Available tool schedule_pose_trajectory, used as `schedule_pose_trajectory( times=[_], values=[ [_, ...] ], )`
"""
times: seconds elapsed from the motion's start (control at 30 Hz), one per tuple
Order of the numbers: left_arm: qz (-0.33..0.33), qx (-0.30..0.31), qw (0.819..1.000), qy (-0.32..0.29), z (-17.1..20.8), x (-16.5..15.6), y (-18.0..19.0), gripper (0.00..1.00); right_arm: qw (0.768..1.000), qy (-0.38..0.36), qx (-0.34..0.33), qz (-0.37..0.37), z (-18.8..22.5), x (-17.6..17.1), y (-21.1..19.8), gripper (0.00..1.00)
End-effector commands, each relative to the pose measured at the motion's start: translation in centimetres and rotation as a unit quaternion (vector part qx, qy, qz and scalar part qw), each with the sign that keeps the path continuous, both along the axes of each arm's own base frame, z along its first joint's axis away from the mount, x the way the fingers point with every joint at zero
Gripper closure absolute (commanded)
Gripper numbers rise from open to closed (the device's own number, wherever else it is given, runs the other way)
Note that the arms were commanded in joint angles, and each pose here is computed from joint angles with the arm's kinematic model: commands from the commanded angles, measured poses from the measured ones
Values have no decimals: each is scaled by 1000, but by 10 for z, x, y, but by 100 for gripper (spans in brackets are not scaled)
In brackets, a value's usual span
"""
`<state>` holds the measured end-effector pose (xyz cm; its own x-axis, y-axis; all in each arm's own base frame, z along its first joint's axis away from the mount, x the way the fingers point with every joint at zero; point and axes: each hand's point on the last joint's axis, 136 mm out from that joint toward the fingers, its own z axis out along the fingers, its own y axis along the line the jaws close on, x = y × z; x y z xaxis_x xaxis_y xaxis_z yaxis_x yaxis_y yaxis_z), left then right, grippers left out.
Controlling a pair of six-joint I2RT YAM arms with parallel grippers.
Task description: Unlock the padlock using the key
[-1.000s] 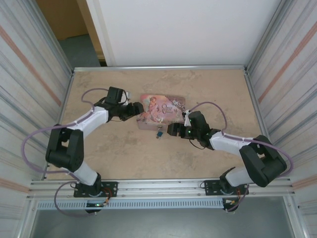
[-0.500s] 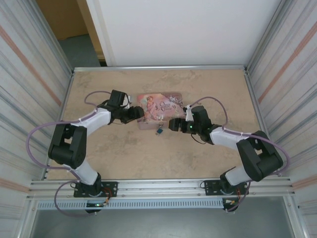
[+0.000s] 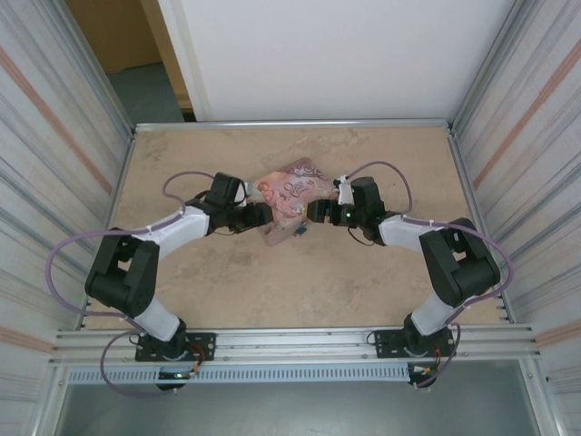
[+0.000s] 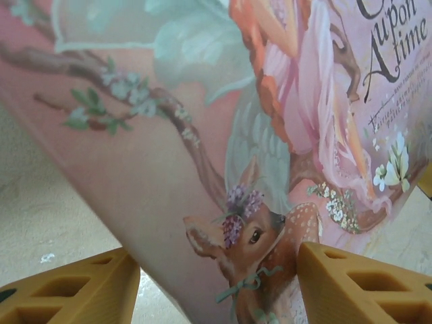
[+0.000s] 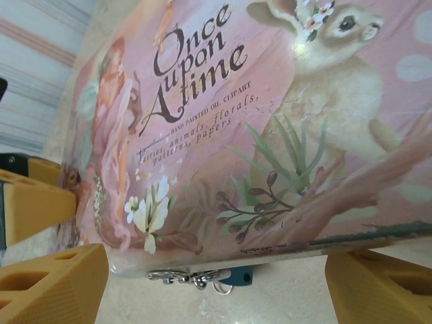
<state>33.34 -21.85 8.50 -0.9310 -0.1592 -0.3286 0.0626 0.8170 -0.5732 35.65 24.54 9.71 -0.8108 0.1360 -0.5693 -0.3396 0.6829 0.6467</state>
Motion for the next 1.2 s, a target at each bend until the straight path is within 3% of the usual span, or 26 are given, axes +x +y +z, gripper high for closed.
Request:
schedule_pose_trajectory(
  times=[0.0, 0.4, 0.63, 0.83, 1.17],
  values=[
    [9, 43, 998, 54, -24, -26, 16, 37, 999, -34, 9, 18, 14, 7, 5, 17],
    [0, 10, 999, -33, 56, -21, 14, 37, 999, -47, 12, 8, 17, -25, -28, 17],
    [-18, -33, 997, -66, 93, -24, 3, 55, 996, -64, 42, 35, 18, -44, -26, 23],
    [-59, -52, 995, -62, 99, -19, -24, 71, 994, -63, 70, 52, 13, -41, -14, 26],
    [-85, -54, 995, -26, 76, 4, -51, 81, 995, -66, 53, 53, -9, -31, 7, 28]
  ],
)
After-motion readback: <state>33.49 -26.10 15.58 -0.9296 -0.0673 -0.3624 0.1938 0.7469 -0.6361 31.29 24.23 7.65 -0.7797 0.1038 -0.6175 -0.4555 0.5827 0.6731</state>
